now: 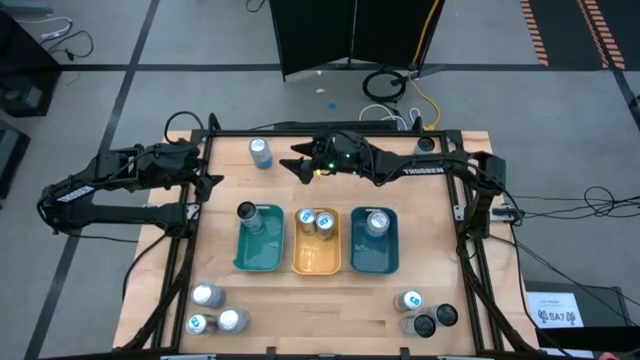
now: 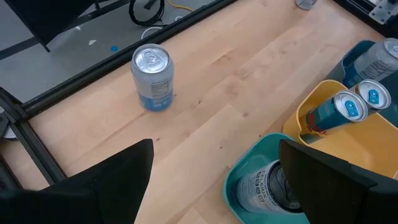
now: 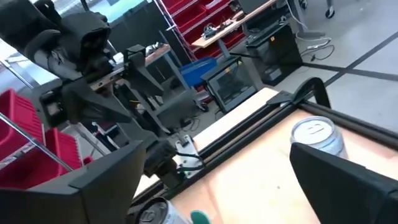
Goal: Sort soda cans
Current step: Put the top silver can into the dark green bin
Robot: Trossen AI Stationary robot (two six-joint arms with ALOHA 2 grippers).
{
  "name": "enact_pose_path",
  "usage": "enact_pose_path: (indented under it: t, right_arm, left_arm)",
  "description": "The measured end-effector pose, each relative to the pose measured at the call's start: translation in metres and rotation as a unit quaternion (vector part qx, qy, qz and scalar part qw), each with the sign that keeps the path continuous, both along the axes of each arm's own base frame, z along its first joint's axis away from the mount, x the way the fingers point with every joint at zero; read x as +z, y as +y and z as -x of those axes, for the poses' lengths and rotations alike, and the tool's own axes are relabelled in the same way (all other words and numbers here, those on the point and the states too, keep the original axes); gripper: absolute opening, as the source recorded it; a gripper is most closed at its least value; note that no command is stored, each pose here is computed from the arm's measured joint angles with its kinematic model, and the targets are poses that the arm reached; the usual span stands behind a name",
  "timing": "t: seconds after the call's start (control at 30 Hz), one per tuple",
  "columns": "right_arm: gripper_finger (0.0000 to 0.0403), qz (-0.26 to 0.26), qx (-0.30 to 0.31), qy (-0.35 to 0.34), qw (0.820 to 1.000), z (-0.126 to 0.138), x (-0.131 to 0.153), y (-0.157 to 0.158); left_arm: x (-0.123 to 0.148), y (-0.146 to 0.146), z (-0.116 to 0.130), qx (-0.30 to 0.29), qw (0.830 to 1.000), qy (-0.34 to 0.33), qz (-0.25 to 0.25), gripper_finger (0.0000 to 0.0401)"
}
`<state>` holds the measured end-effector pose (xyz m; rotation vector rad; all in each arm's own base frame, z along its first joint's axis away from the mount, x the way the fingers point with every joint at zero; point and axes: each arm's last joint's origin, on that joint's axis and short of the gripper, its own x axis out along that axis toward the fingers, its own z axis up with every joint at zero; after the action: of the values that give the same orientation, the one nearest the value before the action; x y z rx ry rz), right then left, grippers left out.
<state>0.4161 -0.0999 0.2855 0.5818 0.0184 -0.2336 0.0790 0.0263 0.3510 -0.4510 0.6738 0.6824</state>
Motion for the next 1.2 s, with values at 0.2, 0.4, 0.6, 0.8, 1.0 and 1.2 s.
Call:
enact_pose_path:
  t: [0.2,0.4,0.6,0.8,1.0,1.2]
  right_arm:
    - [0.0393,-0.005,-0.013,-0.029,0.999,0.000,0.005,-0.002]
    - [0.0392,0.048,-0.040,-0.116,0.991,0.003,0.032,-0.015]
    - [0.0391,0.105,-0.056,0.050,0.992,-0.012,0.075,-0.031]
    - [0.0391,0.079,-0.053,0.162,0.982,-0.047,0.091,-0.053]
    - [0.0391,0.058,-0.054,0.190,0.979,-0.077,0.044,-0.066]
    - [0.0391,0.095,-0.055,0.252,0.961,-0.096,-0.007,-0.073]
  left_arm:
    - [0.000,0.000,0.000,0.002,1.000,0.002,-0.005,0.0354]
    - [0.000,0.000,0.000,0.003,1.000,0.003,-0.008,0.0354]
    - [0.000,0.000,0.000,0.002,1.000,0.004,-0.008,0.0354]
    - [0.000,0.001,0.001,0.009,1.000,0.006,-0.015,0.0354]
    - [0.000,0.001,0.001,0.010,1.000,0.007,-0.014,0.0355]
    - [0.000,0.001,0.001,0.009,1.000,0.008,-0.013,0.0354]
